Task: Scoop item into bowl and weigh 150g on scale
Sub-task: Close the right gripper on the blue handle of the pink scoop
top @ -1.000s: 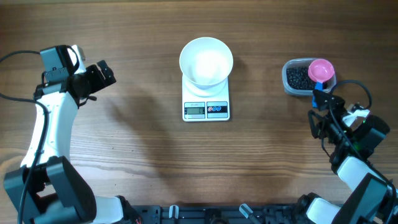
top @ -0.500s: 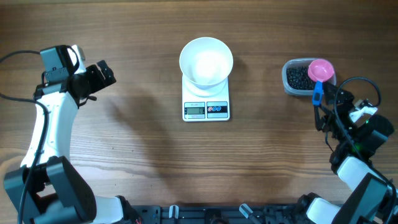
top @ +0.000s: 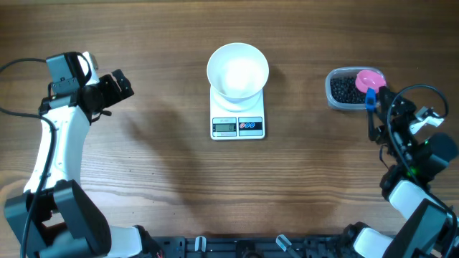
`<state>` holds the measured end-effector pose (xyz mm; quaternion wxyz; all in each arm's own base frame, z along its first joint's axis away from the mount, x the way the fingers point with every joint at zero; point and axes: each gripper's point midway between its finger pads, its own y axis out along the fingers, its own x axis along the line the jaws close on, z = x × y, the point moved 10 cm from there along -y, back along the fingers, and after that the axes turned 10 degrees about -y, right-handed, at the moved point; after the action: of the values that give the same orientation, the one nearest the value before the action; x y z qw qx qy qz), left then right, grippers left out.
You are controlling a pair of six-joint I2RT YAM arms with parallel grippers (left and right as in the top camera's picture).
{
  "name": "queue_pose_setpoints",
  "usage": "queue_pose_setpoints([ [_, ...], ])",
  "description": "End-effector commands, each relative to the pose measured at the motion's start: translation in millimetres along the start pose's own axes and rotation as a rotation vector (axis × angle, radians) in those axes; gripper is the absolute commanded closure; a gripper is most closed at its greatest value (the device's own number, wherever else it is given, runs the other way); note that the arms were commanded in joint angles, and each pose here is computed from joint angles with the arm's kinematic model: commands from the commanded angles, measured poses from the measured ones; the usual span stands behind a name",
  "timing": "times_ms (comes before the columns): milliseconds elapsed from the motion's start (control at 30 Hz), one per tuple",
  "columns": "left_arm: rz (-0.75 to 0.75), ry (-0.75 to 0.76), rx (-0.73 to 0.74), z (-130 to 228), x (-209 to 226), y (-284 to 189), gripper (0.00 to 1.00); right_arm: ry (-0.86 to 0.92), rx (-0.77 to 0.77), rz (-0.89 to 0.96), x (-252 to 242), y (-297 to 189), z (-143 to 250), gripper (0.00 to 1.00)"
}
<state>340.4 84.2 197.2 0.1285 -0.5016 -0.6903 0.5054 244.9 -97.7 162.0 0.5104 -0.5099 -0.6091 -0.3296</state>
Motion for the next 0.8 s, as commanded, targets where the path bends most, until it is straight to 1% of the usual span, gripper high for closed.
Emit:
queue_pose_setpoints([
  [0,0.004,0.026,-0.028,-3,-2,-8,0.0,0.039,-0.012,-0.006,2,1,-2,0.08],
  [100,0.004,0.026,-0.028,-3,-2,-8,0.0,0.057,-0.032,0.02,-2,1,-2,0.07],
  [200,0.004,0.027,-0.028,-3,-2,-8,0.0,0.112,-0.04,0.081,-12,1,0,0.06],
  [267,0.004,0.026,-0.028,-3,-2,-8,0.0,0.116,-0.04,0.092,-13,1,0,0.06],
  [300,0.004,0.026,-0.028,-3,-2,-8,0.0,0.116,-0.043,0.093,-13,1,0,0.09],
  [367,0.004,0.026,-0.028,-3,-2,-8,0.0,0.115,-0.05,0.095,-13,1,0,0.19],
  [400,0.004,0.026,-0.028,-3,-2,-8,0.0,0.115,-0.052,0.096,-14,1,0,0.22],
  [467,0.004,0.027,-0.028,-3,-2,-8,0.0,0.115,-0.053,0.096,-14,1,-1,0.34],
  [500,0.004,0.026,-0.028,-3,-2,-8,0.0,0.115,-0.053,0.097,-14,1,-1,0.43],
  [533,0.004,0.027,-0.028,-3,-2,-8,0.0,0.115,-0.053,0.097,-14,1,-1,0.48],
  [567,0.004,0.026,-0.028,-3,-2,-8,0.0,0.115,-0.053,0.097,-14,1,0,0.53],
  [600,0.004,0.026,-0.028,-3,-2,-8,0.0,0.116,-0.052,0.098,-14,1,0,0.54],
  [633,0.004,0.026,-0.028,-3,-2,-8,0.0,0.123,-0.047,0.105,-15,1,0,0.54],
  [667,0.004,0.026,-0.028,-3,-2,-8,0.0,0.134,-0.037,0.11,-16,1,2,0.5],
  [700,0.004,0.026,-0.028,-3,-2,-8,0.0,0.147,-0.017,0.114,-18,0,4,0.44],
  [767,0.004,0.026,-0.028,-3,-2,-8,0.0,0.172,0.051,0.118,-20,0,11,0.41],
])
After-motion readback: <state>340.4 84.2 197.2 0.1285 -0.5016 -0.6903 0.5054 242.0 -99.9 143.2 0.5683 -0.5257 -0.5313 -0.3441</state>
